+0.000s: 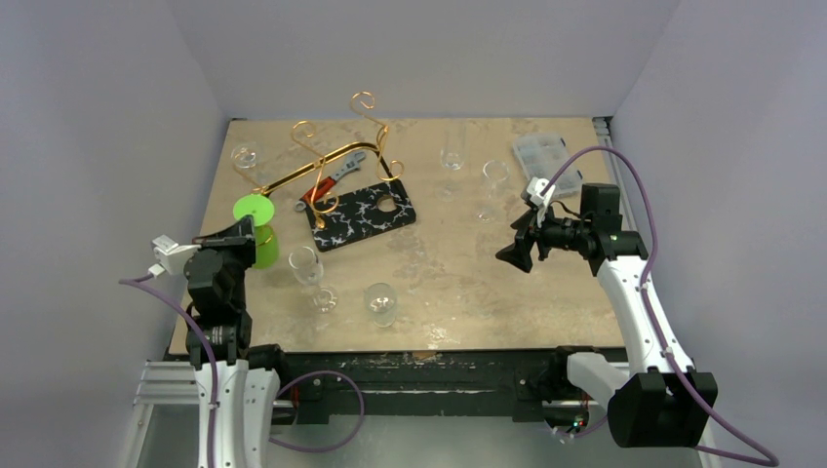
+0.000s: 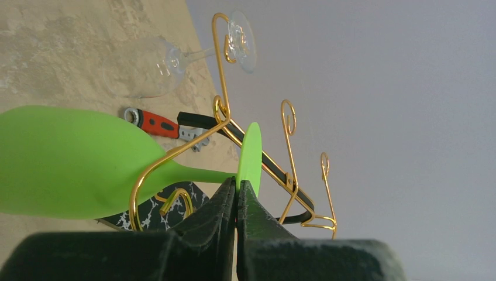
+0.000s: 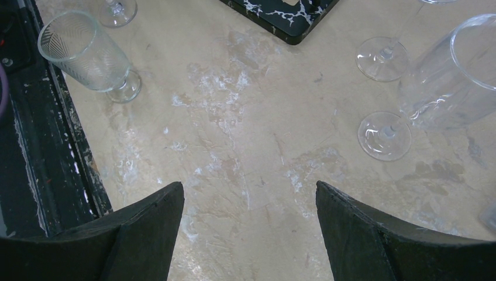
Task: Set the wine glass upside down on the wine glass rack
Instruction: Turn the wine glass upside down at the wine rack.
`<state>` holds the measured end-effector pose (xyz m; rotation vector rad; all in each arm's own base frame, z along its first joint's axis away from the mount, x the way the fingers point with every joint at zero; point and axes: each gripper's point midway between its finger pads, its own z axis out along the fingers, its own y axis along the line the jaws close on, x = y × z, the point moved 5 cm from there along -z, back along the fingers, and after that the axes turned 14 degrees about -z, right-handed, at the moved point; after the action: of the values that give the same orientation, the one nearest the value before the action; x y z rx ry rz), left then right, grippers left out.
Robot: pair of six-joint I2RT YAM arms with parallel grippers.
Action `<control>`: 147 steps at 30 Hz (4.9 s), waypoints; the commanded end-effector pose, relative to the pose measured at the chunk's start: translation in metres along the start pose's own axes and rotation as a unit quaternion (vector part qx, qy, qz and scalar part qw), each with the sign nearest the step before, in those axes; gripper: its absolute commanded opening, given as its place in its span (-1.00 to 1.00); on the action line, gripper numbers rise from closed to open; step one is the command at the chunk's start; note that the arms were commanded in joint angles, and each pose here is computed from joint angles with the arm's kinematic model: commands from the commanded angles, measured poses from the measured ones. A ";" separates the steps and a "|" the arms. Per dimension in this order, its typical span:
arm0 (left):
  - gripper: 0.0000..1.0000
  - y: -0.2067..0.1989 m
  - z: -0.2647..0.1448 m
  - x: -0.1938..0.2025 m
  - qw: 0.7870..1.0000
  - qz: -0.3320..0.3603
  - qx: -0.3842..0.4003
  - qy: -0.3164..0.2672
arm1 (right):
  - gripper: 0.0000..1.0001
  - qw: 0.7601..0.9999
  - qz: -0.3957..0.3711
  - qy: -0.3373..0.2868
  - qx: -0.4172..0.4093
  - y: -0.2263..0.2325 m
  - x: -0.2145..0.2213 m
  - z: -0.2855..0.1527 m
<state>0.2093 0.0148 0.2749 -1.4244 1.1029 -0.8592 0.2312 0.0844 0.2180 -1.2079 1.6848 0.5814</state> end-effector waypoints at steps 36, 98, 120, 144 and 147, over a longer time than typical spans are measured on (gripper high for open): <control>-1.00 0.002 -0.022 -0.006 0.999 0.018 -0.028 -0.004 | 0.60 1.000 -0.017 -0.005 0.007 -0.002 -0.007 -0.004; -0.25 0.009 -0.007 0.012 0.998 -0.004 -0.038 0.044 | 0.60 1.000 -0.017 -0.004 0.007 -0.002 -0.007 -0.004; 0.38 -0.003 -0.012 0.020 0.996 -0.014 -0.040 0.080 | 0.60 1.000 -0.017 -0.004 0.005 -0.002 -0.008 -0.005; 0.54 -0.004 -0.023 0.033 0.988 -0.043 -0.059 0.134 | 0.60 1.000 -0.021 -0.005 0.006 -0.001 -0.009 -0.006; 0.54 -0.003 -0.024 0.033 0.988 -0.044 -0.063 0.136 | 0.60 1.000 -0.022 -0.005 0.005 -0.001 -0.009 -0.006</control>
<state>0.2016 -0.0198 0.2716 -1.4985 1.3093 -1.0606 0.2306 0.0842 0.2174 -1.2178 1.6806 0.5776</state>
